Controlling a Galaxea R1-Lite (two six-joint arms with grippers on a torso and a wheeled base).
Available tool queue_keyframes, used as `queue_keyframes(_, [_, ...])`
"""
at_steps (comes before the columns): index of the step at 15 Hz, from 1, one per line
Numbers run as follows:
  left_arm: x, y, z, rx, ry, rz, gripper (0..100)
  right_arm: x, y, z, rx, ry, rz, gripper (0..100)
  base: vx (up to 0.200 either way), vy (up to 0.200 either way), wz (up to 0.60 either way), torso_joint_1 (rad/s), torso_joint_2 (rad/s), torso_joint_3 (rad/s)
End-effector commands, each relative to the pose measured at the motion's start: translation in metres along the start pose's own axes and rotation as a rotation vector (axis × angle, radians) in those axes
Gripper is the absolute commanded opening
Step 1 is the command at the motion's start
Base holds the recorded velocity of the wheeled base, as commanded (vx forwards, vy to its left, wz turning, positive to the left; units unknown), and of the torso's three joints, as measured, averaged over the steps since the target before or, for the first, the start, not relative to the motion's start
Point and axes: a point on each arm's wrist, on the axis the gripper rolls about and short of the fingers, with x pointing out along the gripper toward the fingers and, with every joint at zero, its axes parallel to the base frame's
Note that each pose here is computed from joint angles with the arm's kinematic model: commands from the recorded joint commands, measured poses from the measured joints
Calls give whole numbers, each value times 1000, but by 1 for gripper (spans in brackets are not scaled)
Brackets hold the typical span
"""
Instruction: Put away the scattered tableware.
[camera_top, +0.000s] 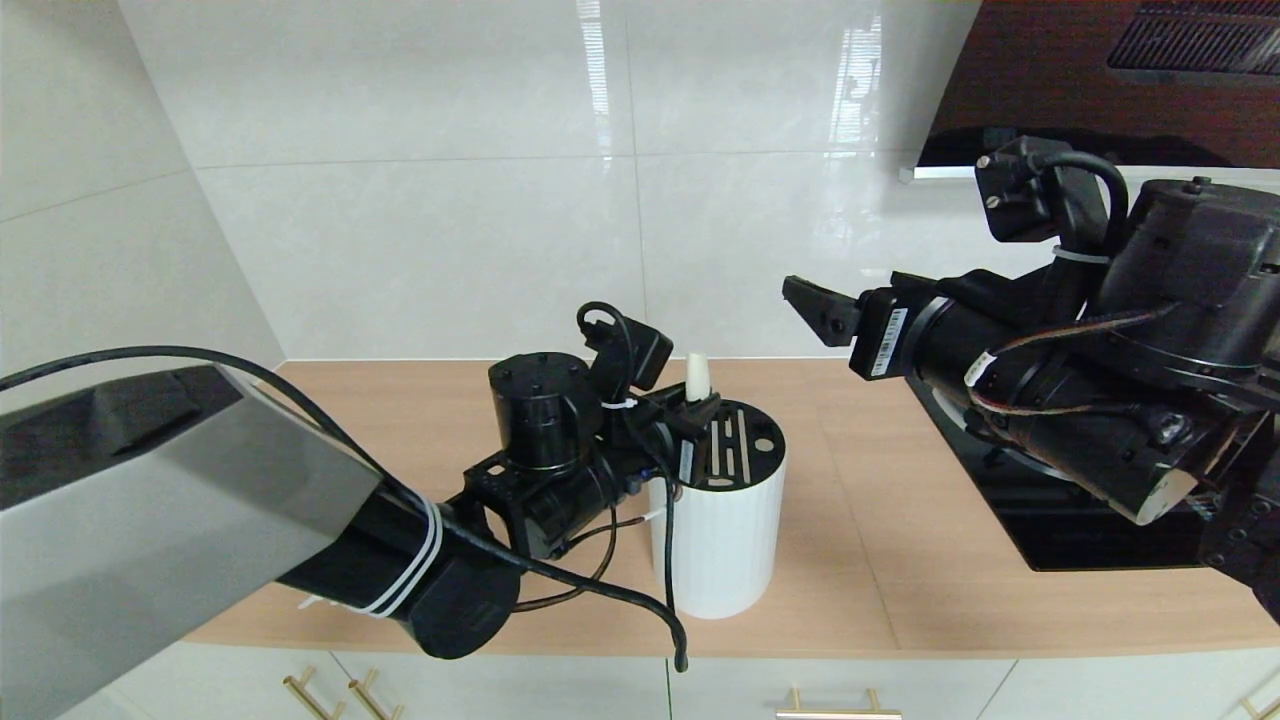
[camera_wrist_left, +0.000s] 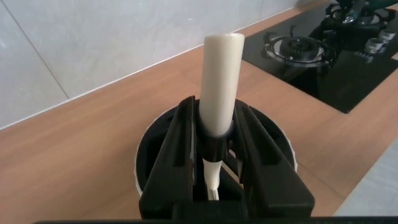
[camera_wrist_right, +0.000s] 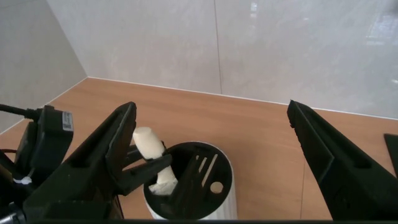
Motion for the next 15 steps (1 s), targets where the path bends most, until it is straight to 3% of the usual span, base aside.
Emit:
queue_keyframes(1, [1, 0, -2, 0, 6, 0, 0, 0, 0, -1, -1, 3, 1, 100, 0, 0, 0, 0, 0, 0])
queue_keyframes(2, [1, 0, -2, 0, 4, 0, 100, 0, 0, -1, 0, 1, 1, 100, 0, 0, 0, 0, 0, 0])
queue_keyframes(5, [-1, 0, 4, 1, -26, 13, 100, 0, 0, -1, 0, 1, 1, 100, 0, 0, 0, 0, 0, 0])
queue_keyframes(6, [-5, -2, 14, 3, -61, 20, 100, 0, 0, -1, 0, 1, 1, 100, 0, 0, 0, 0, 0, 0])
queue_keyframes(11, [-9, -3, 23, 1, -87, 30, 100, 0, 0, -1, 0, 1, 1, 100, 0, 0, 0, 0, 0, 0])
queue_keyframes(12, [-23, -5, 52, -7, -162, 80, 100, 0, -2, 1, 2, -4, -6, 100, 0, 0, 0, 0, 0, 0])
queue_keyframes(15, [-72, 1, 108, -40, -317, 165, 100, -19, -22, 3, -2, -3, -52, 100, 0, 0, 0, 0, 0, 0])
